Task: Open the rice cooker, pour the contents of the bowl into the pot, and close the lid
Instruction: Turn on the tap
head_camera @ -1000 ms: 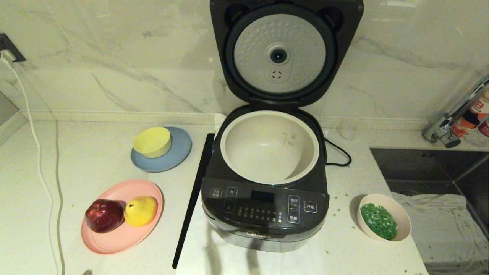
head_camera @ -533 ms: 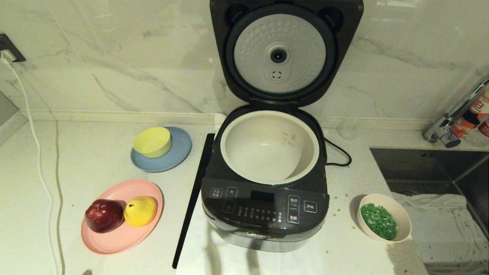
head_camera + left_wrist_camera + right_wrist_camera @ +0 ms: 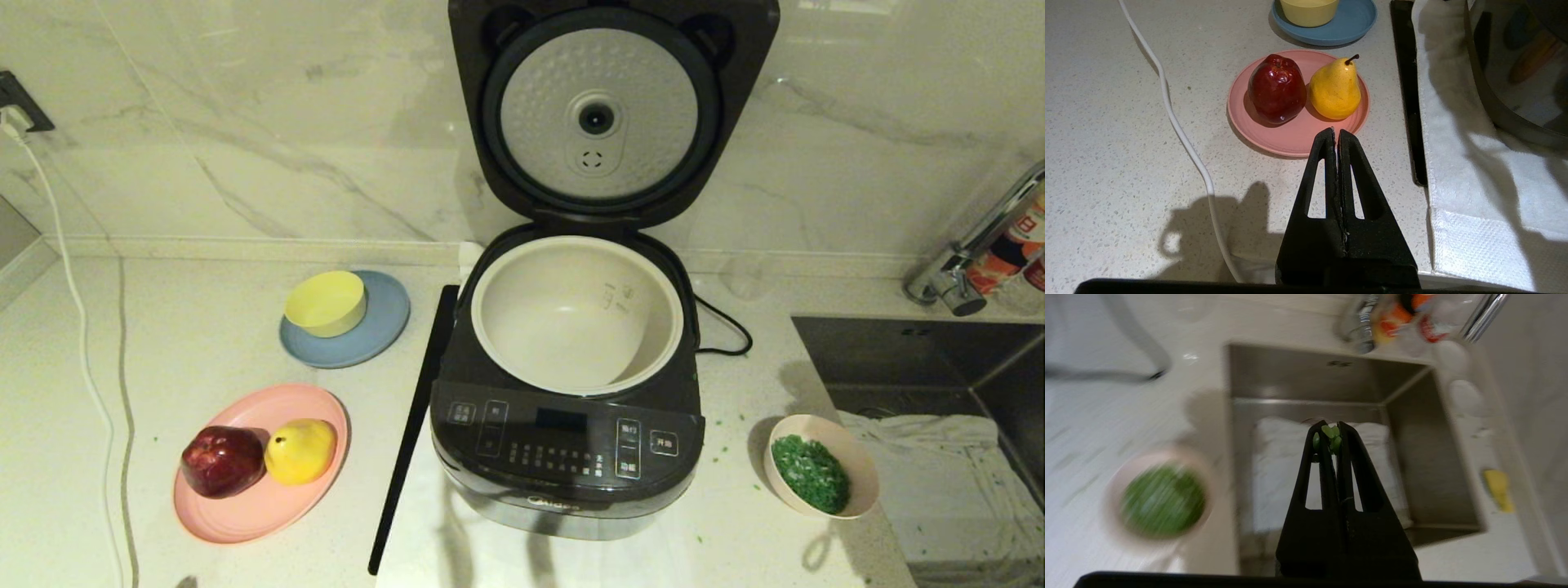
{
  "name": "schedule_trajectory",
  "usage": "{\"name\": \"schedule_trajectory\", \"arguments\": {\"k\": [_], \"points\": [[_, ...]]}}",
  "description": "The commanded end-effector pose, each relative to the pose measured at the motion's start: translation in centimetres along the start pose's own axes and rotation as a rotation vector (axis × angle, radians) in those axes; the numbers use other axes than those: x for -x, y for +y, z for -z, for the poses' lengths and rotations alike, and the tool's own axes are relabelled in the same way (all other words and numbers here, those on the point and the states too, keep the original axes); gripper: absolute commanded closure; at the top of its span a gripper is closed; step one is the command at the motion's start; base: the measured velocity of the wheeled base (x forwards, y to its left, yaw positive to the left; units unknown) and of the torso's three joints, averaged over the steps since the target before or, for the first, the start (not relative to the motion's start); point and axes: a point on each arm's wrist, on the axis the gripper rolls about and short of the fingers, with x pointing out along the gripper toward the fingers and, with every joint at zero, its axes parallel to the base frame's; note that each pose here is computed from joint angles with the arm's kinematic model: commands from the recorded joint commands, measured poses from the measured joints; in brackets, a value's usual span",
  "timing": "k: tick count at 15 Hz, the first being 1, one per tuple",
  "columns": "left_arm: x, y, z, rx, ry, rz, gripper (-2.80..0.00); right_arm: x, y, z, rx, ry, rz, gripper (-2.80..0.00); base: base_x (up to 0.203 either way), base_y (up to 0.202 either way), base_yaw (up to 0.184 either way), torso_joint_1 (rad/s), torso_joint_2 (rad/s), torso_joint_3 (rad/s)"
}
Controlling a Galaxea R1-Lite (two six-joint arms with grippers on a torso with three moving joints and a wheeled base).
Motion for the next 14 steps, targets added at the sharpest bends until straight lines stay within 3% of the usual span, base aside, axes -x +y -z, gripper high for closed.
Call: {"name": "schedule_trajectory", "arguments": {"k": [1,7,14], "points": [[-0.1,0.0,0.2,0.000,0.009,-0.001,0.00,-6.5,2.2,-0.1,0.046,0.122,0.051,0.00,0.000,0.000,0.000,0.000,0.00,0.000],[-0.1,0.0,0.2,0.000,0.009,0.000,0.00,-16.5,3.7,0.4,0.026,0.130,0.211,0.00,0.000,0.000,0.000,0.000,0.00,0.000],[-0.1,0.0,0.2,0.000,0.009,0.000,0.00,-25.1,1.6,0.1,-0.025,0.089,0.357,0.00,0.000,0.000,0.000,0.000,0.00,0.000]]}}
